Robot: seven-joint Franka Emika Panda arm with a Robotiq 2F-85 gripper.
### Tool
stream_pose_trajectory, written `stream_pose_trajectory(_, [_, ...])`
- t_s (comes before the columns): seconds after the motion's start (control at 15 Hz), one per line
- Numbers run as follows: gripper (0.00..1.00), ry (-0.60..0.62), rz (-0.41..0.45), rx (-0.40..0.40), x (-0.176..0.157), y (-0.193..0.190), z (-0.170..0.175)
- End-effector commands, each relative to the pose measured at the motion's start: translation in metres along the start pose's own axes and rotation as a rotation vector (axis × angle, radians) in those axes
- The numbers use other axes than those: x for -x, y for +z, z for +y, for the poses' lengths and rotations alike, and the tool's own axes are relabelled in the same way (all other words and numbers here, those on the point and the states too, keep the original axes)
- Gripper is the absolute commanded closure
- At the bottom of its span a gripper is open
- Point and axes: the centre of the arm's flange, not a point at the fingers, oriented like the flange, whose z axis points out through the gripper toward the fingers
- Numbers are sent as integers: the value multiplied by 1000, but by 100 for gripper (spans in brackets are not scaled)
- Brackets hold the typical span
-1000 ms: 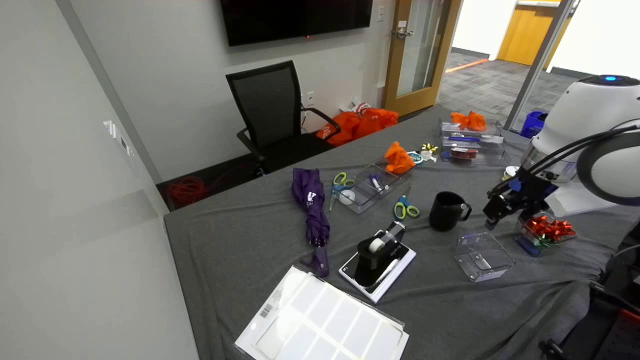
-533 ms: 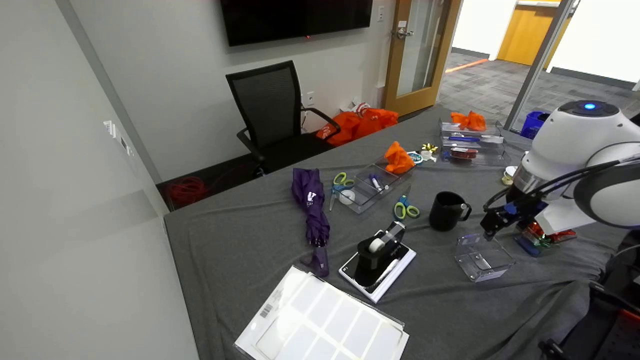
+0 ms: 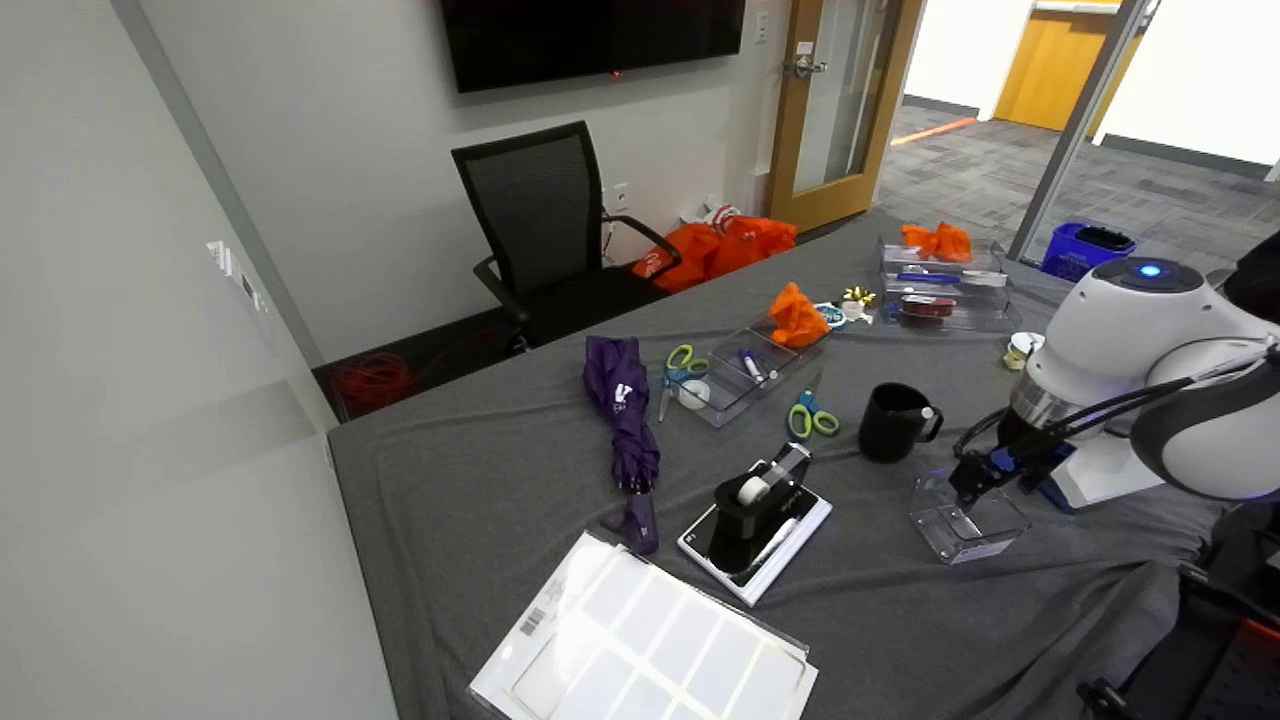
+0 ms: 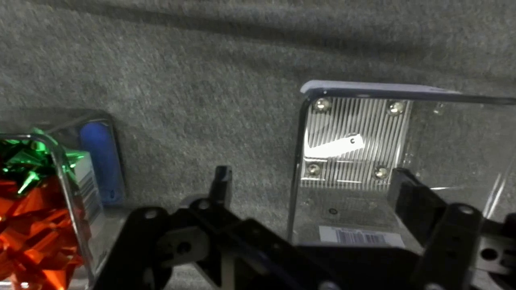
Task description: Move the container to the right
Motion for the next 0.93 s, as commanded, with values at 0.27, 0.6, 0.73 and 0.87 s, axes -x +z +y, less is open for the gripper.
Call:
stream_pose_trajectory(0.27, [47,5,0,-2,-9,42,-3])
stream_pose_trajectory(0.6, [83,5,2,-5,-11,47,2])
stream_pose_trajectory(0.73, [97,5,9,-20,-10,47,3])
stream_pose_trajectory(0.87, [100,-4,20,-34,-7,42,6])
